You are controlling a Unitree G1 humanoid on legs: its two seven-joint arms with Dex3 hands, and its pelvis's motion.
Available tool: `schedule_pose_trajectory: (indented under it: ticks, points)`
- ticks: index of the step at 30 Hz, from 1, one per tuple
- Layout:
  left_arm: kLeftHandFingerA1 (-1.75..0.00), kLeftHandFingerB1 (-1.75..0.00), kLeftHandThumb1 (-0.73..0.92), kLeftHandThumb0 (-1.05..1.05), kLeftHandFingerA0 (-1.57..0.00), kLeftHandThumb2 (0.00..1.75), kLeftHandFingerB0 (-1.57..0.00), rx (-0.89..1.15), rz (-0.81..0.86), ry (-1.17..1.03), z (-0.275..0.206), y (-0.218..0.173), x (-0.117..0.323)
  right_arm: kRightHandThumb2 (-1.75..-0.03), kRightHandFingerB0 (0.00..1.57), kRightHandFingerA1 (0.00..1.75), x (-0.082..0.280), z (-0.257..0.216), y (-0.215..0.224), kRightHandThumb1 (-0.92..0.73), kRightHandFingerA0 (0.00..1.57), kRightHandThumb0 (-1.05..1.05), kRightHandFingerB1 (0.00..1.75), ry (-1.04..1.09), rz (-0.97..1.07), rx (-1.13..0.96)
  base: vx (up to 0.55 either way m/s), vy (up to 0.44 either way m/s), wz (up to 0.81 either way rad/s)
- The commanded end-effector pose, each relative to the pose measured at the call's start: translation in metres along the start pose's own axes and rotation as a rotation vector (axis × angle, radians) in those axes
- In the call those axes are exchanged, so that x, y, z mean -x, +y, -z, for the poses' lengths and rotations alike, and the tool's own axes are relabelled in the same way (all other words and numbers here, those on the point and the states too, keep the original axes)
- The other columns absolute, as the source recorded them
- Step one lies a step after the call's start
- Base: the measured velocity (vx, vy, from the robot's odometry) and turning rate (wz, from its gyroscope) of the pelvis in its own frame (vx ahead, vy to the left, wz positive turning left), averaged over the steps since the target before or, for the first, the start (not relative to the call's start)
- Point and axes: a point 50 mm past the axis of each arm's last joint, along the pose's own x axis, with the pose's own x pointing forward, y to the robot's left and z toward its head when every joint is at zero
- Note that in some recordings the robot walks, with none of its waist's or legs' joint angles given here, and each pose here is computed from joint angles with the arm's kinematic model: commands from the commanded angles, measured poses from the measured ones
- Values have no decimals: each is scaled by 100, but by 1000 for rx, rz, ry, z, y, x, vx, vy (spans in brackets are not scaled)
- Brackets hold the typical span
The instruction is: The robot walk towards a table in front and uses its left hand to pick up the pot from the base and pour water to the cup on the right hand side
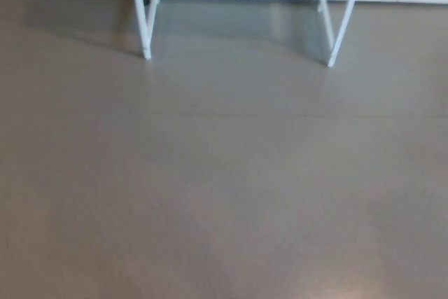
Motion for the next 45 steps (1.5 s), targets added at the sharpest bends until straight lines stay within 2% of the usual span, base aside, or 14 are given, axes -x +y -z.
schedule_pose_trajectory:
  ticks: [1, 8, 11, 13, 21, 22, 26, 27, 33, 35, 38, 43, 44, 45]
  points:
    - [-58, -51, 52, -7, -31, 95, -19, -11, -2, -50, -7, 2, 1, -71, 36, 82, 0, -5, -6, -55, 59, -48, 57, -26, 24, 27, 168, 198, 9]
    - [-43, -36, 70, -11, -40, 60, -31, 1, -13, -45, -8, 2, 0, -70, 39, 80, 0, -6, -6, -56, 58, -48, 61, -31, 20, 54, 194, 44, 6]
    - [-56, -51, 51, -10, -26, 94, -19, 14, -4, -48, -10, 1, -2, -71, 40, 80, -1, -7, -5, -57, 59, -46, 60, -30, 26, 61, 182, -133, 11]
    - [-43, -36, 71, -13, -37, 60, -29, 13, 0, -50, -10, 1, -1, -71, 39, 81, -1, -7, -5, -56, 59, -46, 59, -30, 27, 64, 244, -223, 16]
    - [-43, -36, 70, -13, -41, 60, -30, 9, -10, -40, -9, 0, -3, -73, 39, 79, -1, -8, -7, -57, 57, -47, 60, -32, 24, 93, 305, -179, 14]
    - [-56, -50, 51, -10, -28, 94, -19, 7, -8, -43, -10, 0, -3, -94, 38, 77, -2, -8, -7, -44, 57, -47, 64, -32, 24, 90, 242, 4, -12]
    - [-42, -36, 72, -12, -37, 60, -30, 6, 1, -50, -10, -1, -2, -73, 40, 79, -2, -9, -6, -57, 59, -45, 60, -34, 25, 91, 234, 86, -16]
    - [-58, -50, 52, -11, -32, 95, -17, -4, 5, -52, -11, -1, -3, -72, 40, 79, -3, -10, -6, -58, 58, -43, 59, -31, 25, 91, 246, 167, -4]
    - [-44, -37, 73, -9, -40, 61, -31, -1, -4, -49, -8, -3, -3, -70, 41, 79, -2, -9, -9, -56, 58, -44, 61, -27, 28, 92, 381, 117, -7]
    - [-57, -51, 52, -7, -30, 95, -19, 3, -8, -45, -8, 0, -2, -92, 40, 78, -2, -7, -7, -44, 57, -45, 65, -26, 22, 89, 257, 106, 4]
    - [-45, -38, 71, -10, -43, 61, -32, 7, -17, -46, -8, 1, -1, -69, 41, 79, -2, -7, -5, -56, 59, -42, 59, -23, 27, 110, 222, 27, 11]
    - [-61, -52, 50, -8, -37, 93, -22, -10, -6, -53, -8, 0, -2, -68, 43, 79, -2, -9, -7, -56, 58, -44, 62, -26, 25, 121, 208, -97, 8]
    - [-44, -37, 69, -9, -41, 59, -32, -8, -1, -48, -7, 1, -2, -70, 42, 81, -2, -8, -6, -56, 55, -44, 65, -28, 21, 110, 332, -141, 8]
    - [-59, -51, 49, -9, -36, 92, -22, 0, -8, -43, -7, 2, -2, -72, 41, 80, -2, -8, -6, -57, 55, -44, 63, -31, 16, 117, 309, -199, -57]
